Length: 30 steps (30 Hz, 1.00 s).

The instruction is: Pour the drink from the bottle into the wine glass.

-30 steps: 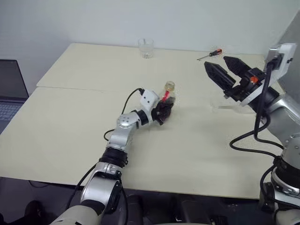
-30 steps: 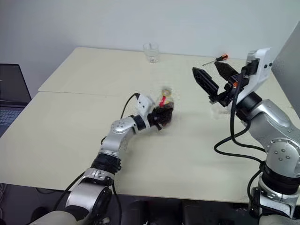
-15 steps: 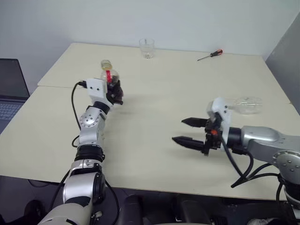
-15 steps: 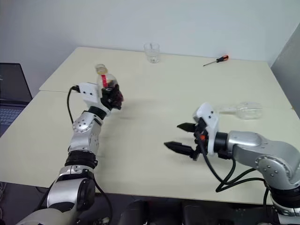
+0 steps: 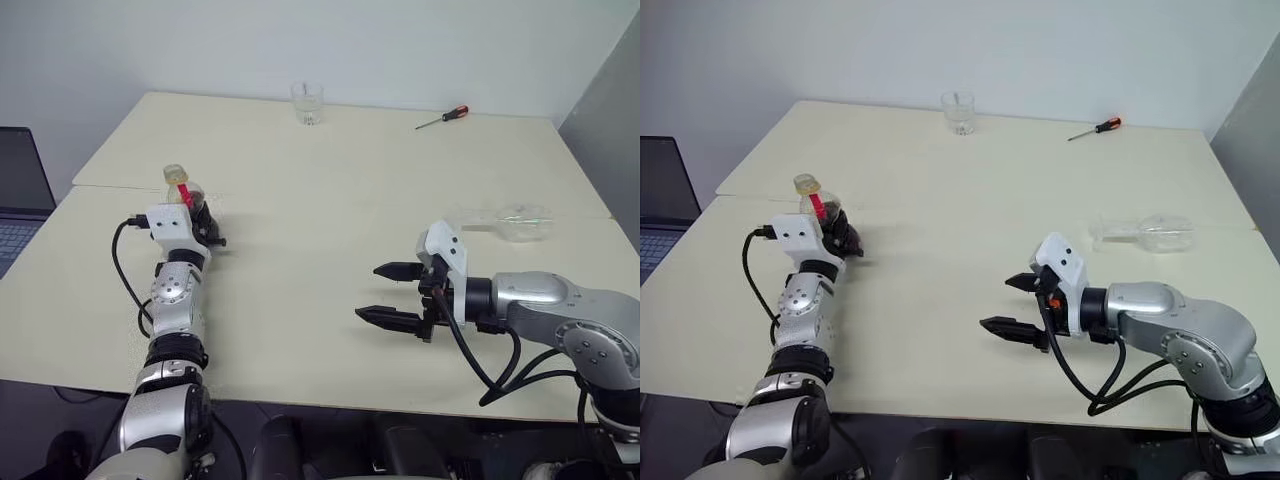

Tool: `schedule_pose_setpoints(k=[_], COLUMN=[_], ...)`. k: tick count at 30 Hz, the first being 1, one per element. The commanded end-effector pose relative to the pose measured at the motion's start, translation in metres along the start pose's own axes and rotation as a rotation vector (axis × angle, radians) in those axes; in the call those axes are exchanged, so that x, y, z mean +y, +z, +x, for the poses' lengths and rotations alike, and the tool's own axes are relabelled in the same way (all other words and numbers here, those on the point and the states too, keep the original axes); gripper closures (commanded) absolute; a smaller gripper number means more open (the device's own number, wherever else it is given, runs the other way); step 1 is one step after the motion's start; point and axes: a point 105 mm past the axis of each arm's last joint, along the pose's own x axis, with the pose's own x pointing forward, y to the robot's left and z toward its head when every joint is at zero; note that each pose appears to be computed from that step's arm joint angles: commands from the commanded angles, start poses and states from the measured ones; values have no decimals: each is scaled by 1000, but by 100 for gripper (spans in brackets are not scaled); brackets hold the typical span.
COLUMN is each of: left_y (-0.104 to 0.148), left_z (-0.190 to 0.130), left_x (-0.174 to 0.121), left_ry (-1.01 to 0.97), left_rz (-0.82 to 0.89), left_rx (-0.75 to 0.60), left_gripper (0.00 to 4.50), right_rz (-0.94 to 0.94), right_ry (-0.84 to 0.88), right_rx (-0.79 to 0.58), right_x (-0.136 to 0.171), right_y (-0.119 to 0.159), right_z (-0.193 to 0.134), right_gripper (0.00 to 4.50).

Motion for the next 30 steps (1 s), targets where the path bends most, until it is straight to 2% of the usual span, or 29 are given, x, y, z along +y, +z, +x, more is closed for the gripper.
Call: schedule_pose_setpoints(k=[1, 6, 9, 17, 25, 27, 30], left_y=[15, 14, 13, 11, -16, -22, -26], left_z=[1, 0, -2, -16, -42, -49, -58], left_x=[12, 14, 16, 17, 1, 0, 1], left_ry=[50, 74, 82, 72, 34, 30, 33], left_rz=[-1, -44, -43, -34, -43, -40, -44], left_rx=[-67, -67, -65, -42, 67, 99, 124], left_gripper=[259, 86, 2, 2, 2, 2, 2], right_rz=[-45, -61, -64, -60, -15, 9, 71], right_ry=[25, 19, 20, 1, -80, -125, -150], right_rx=[-6, 10, 9, -8, 15, -8, -111], right_x=[3, -1, -2, -12, -36, -47, -56], right_y=[6, 4, 5, 4, -11, -13, -4], right_z=[2, 3, 4, 0, -12, -20, -28], right_gripper=[0, 0, 0, 0, 0, 0, 0])
